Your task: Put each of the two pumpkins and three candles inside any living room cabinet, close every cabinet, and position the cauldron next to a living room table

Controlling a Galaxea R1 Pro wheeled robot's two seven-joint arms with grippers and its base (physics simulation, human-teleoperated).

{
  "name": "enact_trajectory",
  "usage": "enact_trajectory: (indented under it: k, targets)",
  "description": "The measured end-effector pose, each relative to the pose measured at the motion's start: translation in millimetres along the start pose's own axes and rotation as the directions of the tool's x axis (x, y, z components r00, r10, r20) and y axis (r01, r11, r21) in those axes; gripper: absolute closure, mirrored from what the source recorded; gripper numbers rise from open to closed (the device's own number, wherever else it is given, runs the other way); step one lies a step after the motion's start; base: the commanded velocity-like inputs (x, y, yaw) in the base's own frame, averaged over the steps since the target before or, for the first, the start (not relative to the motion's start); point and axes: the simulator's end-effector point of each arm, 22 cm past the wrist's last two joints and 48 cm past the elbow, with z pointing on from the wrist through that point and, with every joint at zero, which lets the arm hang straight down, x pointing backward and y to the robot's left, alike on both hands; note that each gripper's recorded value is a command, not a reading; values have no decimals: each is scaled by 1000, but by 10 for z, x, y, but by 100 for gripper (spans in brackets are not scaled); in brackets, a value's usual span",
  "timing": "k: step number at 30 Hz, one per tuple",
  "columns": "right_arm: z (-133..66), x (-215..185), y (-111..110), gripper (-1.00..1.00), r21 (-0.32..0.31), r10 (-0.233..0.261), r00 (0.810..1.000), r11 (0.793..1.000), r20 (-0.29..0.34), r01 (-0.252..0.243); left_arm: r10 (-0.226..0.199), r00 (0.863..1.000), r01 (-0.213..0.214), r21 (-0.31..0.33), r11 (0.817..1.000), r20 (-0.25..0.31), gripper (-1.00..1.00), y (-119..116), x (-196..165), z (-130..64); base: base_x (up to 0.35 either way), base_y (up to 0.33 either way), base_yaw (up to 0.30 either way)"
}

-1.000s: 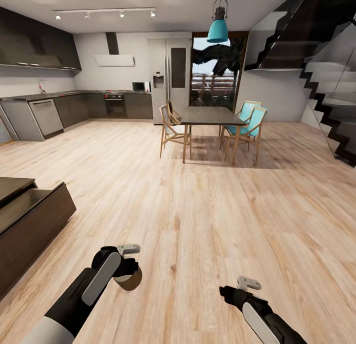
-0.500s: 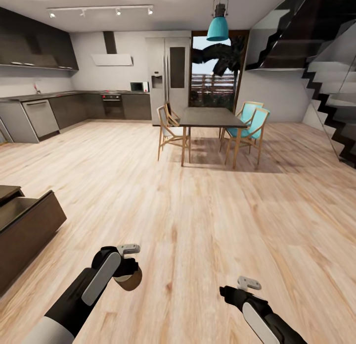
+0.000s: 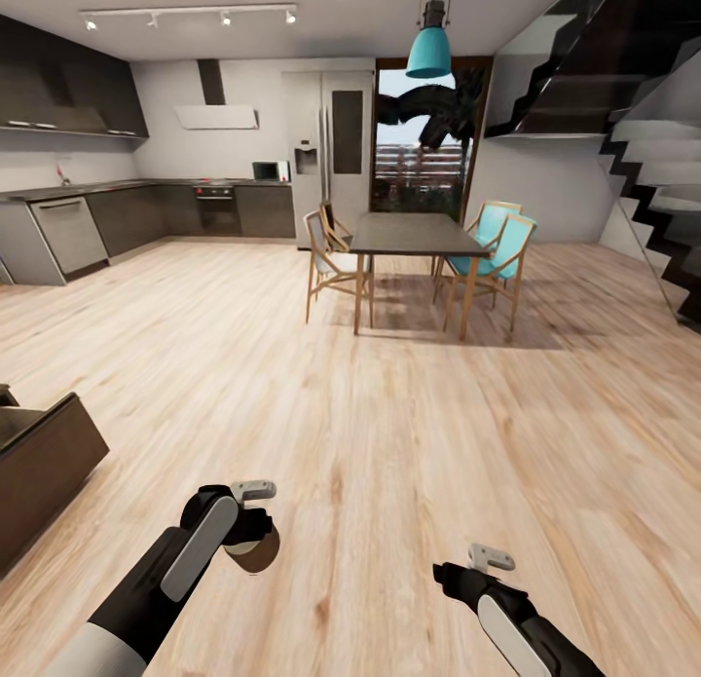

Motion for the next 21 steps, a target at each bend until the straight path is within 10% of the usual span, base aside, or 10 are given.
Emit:
enact_trajectory:
  k: [21]
  targets:
    - [0,7,7,-100,0,-2,1000,1000,-2,2,-1,1000,1,0,1000,-1,100,-2,2,0,320,-92,172]
